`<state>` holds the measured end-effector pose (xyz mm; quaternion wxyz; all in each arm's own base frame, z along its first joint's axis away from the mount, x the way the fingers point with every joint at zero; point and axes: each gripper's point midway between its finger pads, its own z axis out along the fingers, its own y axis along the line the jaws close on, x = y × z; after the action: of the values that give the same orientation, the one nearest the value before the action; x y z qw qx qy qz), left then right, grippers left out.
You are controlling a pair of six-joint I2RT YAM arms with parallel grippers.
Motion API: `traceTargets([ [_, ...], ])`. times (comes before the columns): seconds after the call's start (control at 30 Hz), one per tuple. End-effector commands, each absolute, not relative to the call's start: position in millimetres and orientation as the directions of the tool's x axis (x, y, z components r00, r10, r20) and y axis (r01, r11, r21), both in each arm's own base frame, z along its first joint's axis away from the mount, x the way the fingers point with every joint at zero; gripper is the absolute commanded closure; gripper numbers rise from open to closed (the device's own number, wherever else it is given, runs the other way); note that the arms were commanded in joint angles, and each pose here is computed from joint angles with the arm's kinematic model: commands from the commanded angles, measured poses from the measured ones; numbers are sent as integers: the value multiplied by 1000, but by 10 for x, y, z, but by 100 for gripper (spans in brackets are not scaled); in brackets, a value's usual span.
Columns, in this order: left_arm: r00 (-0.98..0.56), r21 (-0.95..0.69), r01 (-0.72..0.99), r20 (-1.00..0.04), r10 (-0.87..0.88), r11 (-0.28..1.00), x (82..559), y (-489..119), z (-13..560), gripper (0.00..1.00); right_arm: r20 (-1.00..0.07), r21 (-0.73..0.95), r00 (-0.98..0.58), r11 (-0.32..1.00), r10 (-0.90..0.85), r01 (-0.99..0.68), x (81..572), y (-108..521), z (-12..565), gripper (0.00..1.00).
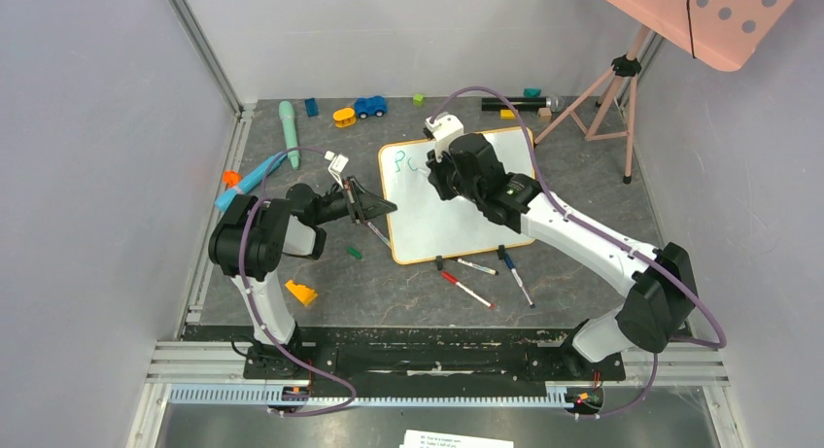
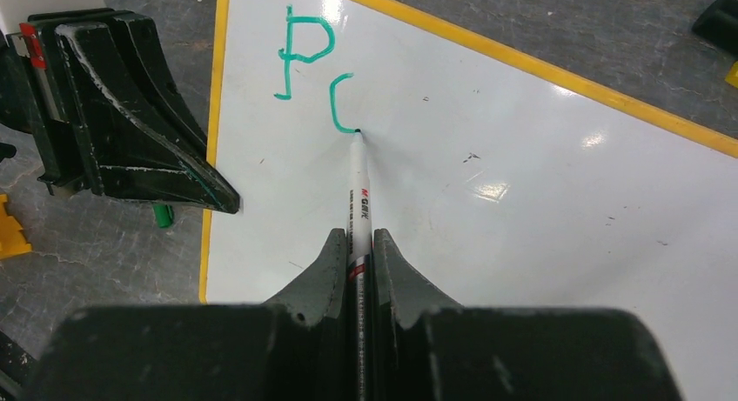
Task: Write a sentence on the whiteboard
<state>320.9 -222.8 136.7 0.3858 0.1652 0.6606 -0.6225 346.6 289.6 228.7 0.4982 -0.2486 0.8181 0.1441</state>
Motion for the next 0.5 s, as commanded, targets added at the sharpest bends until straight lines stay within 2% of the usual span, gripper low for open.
traceTargets([
  [0.0,-545,-593,789,-796,-265,158,3203,-2223,1584,98,-912,-23,-346,867,-223,-498,3594,2853,2524,100],
  [0.47,-542,-589,793,-798,-262,156,3207,-2222,1593,98,-920,-18,-325,853,-218,-521,3687,2997,2632,100],
])
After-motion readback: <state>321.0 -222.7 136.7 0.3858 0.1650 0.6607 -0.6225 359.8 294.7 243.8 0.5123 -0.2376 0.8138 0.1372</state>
